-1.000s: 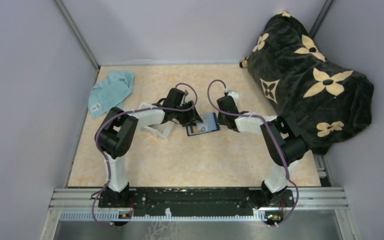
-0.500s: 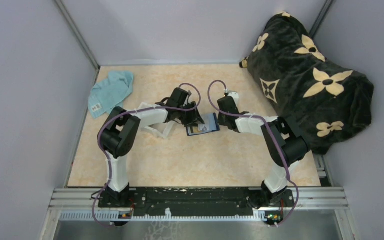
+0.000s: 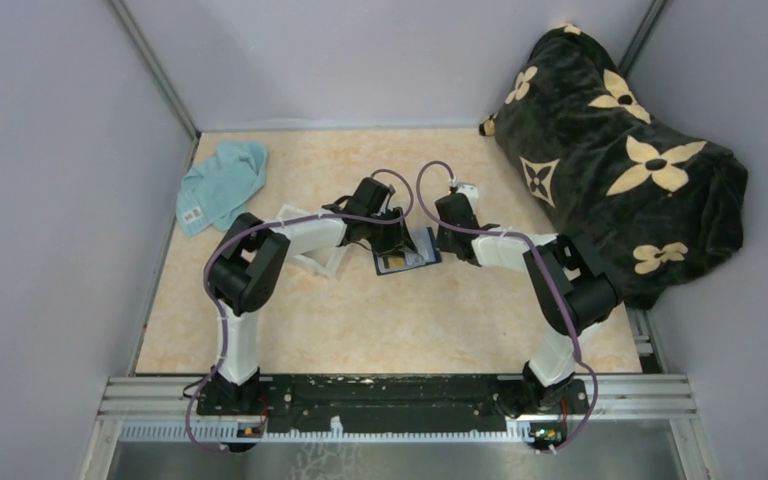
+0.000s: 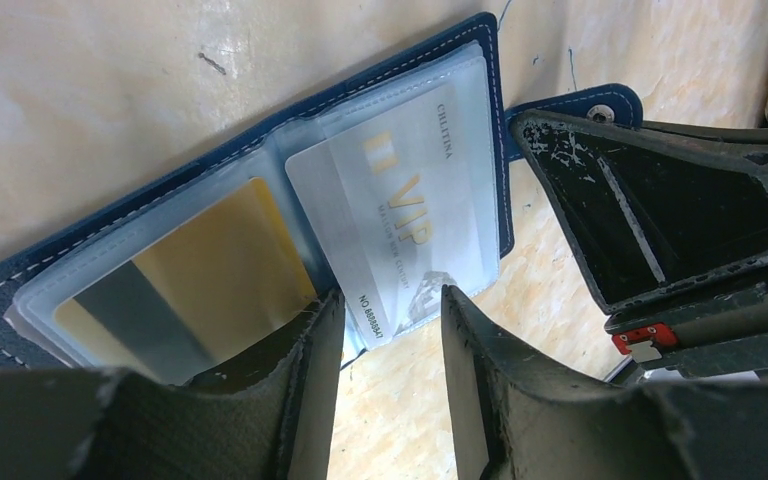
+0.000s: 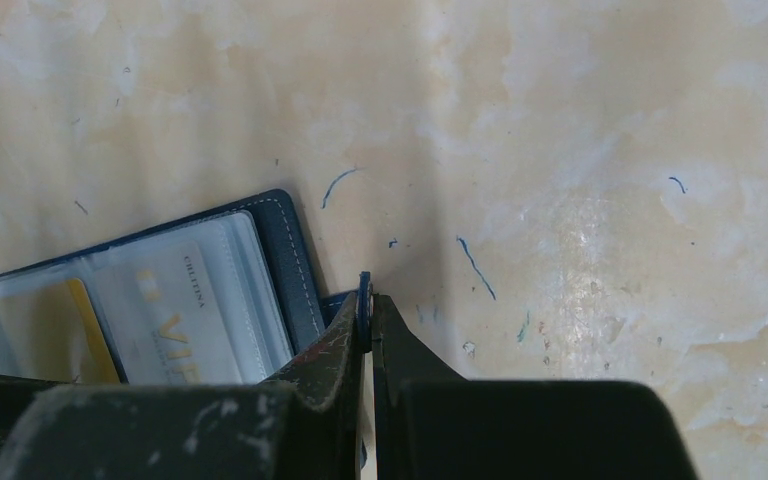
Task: Put the credit cards into the card holder
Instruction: Insert the credit card into the card holder.
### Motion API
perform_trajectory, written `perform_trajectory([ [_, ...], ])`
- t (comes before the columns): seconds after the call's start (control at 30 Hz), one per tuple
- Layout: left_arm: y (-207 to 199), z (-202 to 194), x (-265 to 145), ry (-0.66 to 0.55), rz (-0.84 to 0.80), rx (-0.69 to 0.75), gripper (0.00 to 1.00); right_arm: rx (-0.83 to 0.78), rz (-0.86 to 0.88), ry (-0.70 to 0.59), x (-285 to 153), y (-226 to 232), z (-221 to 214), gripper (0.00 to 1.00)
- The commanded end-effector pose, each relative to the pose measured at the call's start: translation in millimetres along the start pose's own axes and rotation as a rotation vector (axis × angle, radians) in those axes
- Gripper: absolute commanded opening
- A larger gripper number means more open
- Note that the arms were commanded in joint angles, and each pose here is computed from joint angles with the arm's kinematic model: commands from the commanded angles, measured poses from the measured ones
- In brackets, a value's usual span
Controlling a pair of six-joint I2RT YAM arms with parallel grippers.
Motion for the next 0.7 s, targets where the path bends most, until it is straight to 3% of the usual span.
perform_trajectory([
  [0.0,-2,3,1,-0.015,0.032,0.005,0.47,-0.022,-0.044,0.077,-9,-16,-15,0.0],
  [0.23,-17,21,-8,-0.098,0.002,0.023,0.45,-0.029,-0.033,0.076,-11,-13,-15,0.0],
  [0.67,-25,26,-1,-0.085,-0.044,0.036,0.43,-0.044,-0.028,0.078,-7,-6,-15,0.0],
])
Point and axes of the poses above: each gripper's point midway between its finger pads, its own x axis out along the fingers, its own y axis along the line the jaws close on, z = x × y, the point moved 9 cm from there along -x, back along the fingers, and after that the axes turned 10 degrees about x, right-handed, at the moved point
